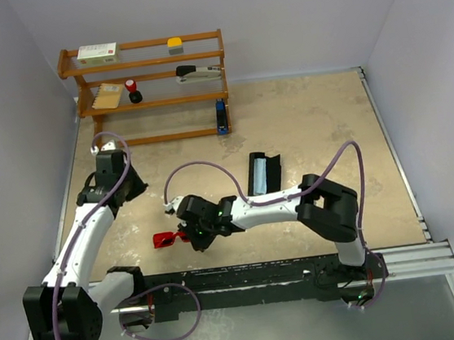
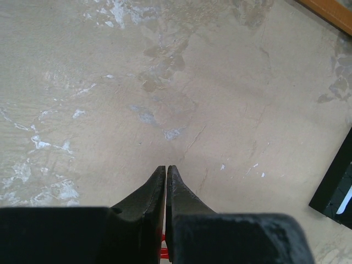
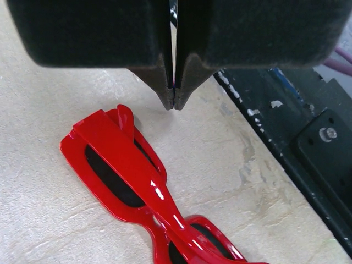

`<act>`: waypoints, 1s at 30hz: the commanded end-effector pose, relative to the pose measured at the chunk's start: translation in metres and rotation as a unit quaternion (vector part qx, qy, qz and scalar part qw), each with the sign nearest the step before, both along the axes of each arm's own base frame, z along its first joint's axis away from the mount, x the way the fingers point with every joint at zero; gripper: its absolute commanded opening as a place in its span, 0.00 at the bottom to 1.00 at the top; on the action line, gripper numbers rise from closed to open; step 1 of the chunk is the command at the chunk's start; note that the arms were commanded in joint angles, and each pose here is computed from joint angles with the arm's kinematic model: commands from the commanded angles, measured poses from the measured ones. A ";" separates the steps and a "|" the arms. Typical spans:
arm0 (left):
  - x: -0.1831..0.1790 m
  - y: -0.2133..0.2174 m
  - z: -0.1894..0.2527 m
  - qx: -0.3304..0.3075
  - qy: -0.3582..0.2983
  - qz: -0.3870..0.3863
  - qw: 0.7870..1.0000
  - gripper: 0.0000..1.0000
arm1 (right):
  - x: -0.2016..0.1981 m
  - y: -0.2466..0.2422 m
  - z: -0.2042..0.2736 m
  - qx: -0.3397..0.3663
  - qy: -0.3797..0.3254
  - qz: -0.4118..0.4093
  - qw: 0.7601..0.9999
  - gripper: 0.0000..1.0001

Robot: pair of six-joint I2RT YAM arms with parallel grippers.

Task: Organize the sunglasses
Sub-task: Adjust the sunglasses at the center of the board.

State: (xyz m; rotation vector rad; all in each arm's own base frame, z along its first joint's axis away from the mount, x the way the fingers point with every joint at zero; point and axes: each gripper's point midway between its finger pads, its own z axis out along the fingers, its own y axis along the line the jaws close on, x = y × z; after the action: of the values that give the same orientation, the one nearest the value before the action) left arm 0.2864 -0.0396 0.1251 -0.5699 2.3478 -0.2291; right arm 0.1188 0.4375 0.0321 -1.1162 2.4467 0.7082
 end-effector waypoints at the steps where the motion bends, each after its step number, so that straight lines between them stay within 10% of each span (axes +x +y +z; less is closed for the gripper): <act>1: -0.001 0.002 0.013 -0.008 -0.018 0.017 1.000 0.00 | 0.007 0.021 0.013 0.030 0.000 -0.016 0.999 0.00; 30: -0.011 0.000 0.014 -0.022 -0.017 0.021 0.999 0.00 | 0.128 0.009 0.009 0.007 -0.052 -0.147 0.988 0.03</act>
State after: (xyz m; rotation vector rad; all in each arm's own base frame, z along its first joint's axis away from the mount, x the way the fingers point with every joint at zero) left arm 0.2731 -0.0405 0.1326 -0.6153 2.3407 -0.2521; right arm 0.2424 0.4438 0.0226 -0.7354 2.4798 0.5611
